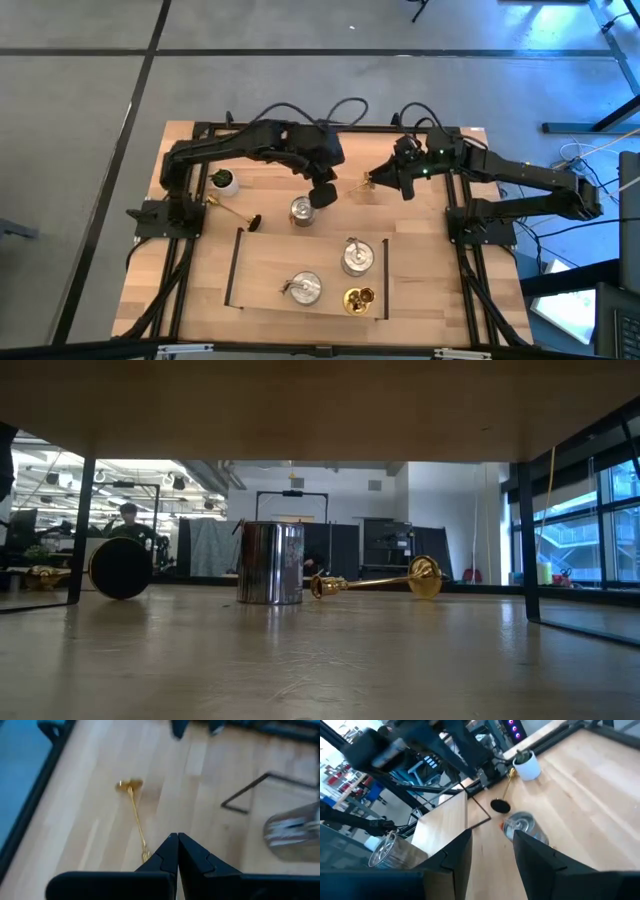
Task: Pick & Place candle stick holders
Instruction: Put the right gold candle holder on the shelf
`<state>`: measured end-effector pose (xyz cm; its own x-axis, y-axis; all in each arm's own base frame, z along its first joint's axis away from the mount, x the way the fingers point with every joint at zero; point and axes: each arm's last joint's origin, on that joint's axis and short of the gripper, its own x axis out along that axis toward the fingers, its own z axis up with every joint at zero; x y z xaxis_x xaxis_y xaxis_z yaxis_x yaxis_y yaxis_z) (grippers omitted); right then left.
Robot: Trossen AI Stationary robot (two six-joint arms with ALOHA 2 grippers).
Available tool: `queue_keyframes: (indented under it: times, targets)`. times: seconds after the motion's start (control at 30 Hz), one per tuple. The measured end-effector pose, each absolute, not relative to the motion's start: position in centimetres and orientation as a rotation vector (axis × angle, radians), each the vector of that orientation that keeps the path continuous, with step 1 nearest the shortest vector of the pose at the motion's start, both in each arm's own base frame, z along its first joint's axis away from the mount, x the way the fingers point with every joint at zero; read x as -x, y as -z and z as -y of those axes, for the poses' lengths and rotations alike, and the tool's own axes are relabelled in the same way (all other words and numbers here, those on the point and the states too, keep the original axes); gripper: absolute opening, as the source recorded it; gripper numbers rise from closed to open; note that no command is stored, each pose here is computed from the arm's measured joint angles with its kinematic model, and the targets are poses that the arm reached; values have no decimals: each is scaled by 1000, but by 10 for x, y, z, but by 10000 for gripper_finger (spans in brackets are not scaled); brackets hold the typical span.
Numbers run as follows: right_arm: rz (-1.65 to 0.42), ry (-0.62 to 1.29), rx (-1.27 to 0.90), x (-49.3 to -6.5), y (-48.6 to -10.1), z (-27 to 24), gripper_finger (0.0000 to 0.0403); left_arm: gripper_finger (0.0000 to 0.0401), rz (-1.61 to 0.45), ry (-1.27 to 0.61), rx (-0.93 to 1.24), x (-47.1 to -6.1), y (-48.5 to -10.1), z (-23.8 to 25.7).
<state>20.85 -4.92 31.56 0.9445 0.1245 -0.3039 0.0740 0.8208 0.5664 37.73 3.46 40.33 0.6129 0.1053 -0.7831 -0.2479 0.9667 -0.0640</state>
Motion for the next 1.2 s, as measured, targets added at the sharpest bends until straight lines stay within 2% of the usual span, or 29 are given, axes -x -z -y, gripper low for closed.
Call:
queue_keyframes:
  times: [0.27,0.6,0.73,0.87,1.0,1.2]
  targets:
    - [-311,-28,-581,-209,-328,51,148,2,-617,-167,87,-357,-451,7]
    - [-313,-7,-586,-209,-328,51,148,2,-555,-108,0,-357,-455,54]
    - [-313,-5,-600,-209,-328,51,148,2,-518,-80,38,-362,-439,57]
    - [-312,-4,-613,-209,-328,51,148,2,-390,-8,148,-354,-418,54]
    - [-315,-9,-612,-209,-328,49,148,2,-270,6,208,-332,-402,49]
    - [-314,19,-587,-211,-326,51,148,2,-211,-99,194,-282,-380,37]
